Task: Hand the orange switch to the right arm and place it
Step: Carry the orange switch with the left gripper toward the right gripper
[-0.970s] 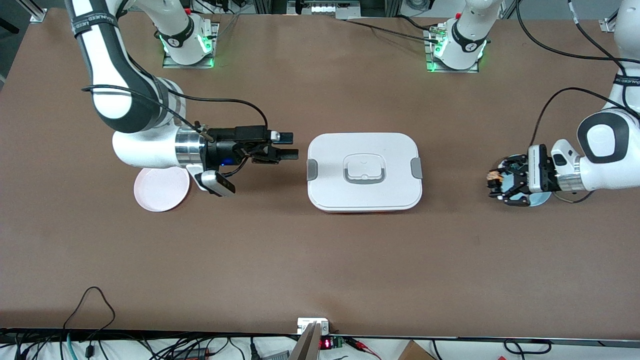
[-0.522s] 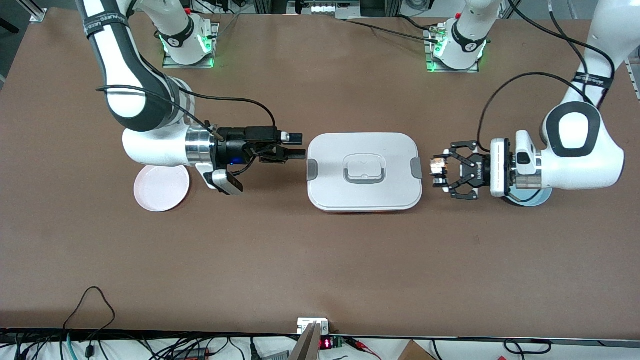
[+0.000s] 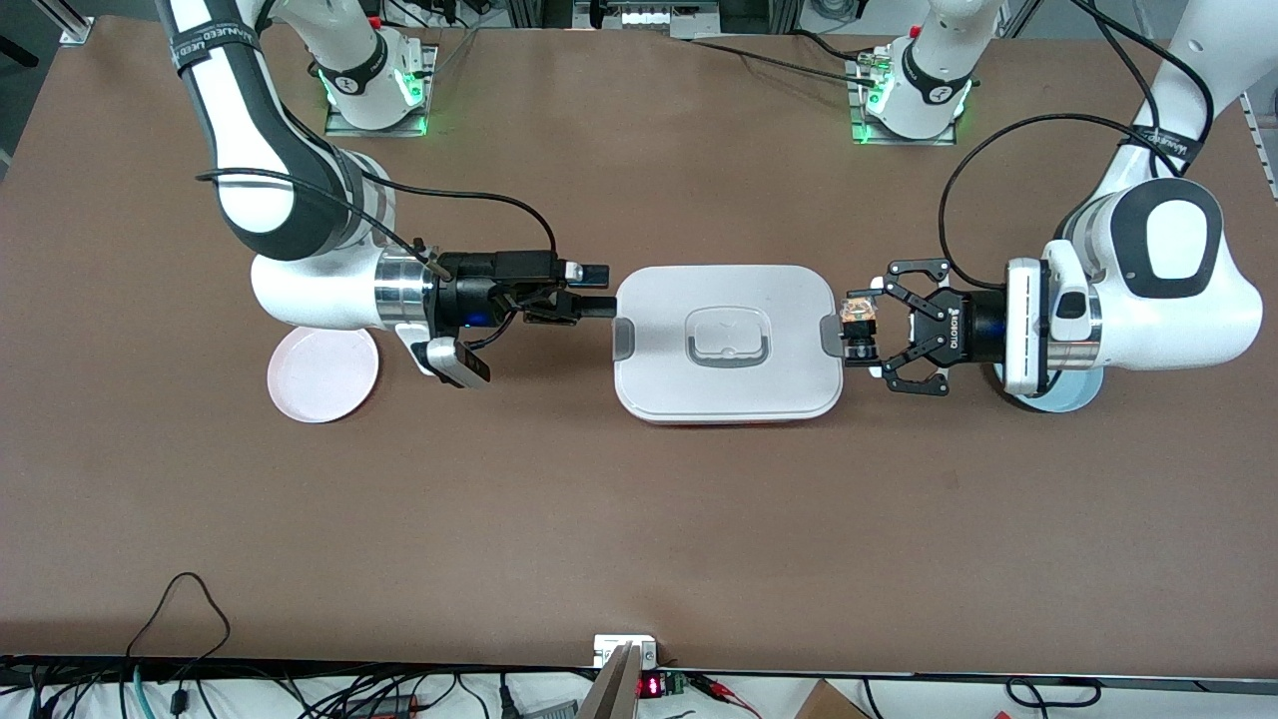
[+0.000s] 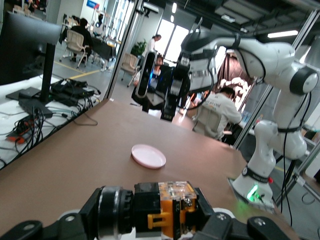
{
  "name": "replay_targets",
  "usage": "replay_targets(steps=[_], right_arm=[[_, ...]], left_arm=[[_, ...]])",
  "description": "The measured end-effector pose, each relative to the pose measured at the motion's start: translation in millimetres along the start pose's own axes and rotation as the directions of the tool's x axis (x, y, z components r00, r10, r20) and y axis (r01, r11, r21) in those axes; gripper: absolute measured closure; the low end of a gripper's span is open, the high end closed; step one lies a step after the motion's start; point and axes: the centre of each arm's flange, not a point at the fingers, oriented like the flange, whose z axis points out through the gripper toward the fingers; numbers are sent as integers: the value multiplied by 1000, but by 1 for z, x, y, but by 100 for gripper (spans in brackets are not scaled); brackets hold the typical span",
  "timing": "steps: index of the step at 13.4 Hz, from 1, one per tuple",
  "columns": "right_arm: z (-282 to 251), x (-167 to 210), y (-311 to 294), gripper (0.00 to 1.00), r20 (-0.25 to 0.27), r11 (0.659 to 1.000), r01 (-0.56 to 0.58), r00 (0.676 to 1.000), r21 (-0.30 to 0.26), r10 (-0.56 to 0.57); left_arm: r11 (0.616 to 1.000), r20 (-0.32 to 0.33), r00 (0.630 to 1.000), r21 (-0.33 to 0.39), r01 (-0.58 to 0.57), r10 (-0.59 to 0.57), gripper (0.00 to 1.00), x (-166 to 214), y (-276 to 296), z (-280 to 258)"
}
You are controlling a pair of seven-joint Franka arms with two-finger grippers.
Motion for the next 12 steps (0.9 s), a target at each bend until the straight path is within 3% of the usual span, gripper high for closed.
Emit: replay_targets(steps=[5,9,12], right_arm=[[0,0,1,0,3,1000,18,1000,-7,-18],[-1,1,3,0,6,999,50,999,-17,-50],[-1,1,6,0,6,999,45,999,-18,-45]], left_arm=[[1000,-170,985,14,23,-20,26,19,10,77],[998,-257,966,65,7,10,26,18,23,139],[991,-303,948,123,-59,94,26,7,31,181]])
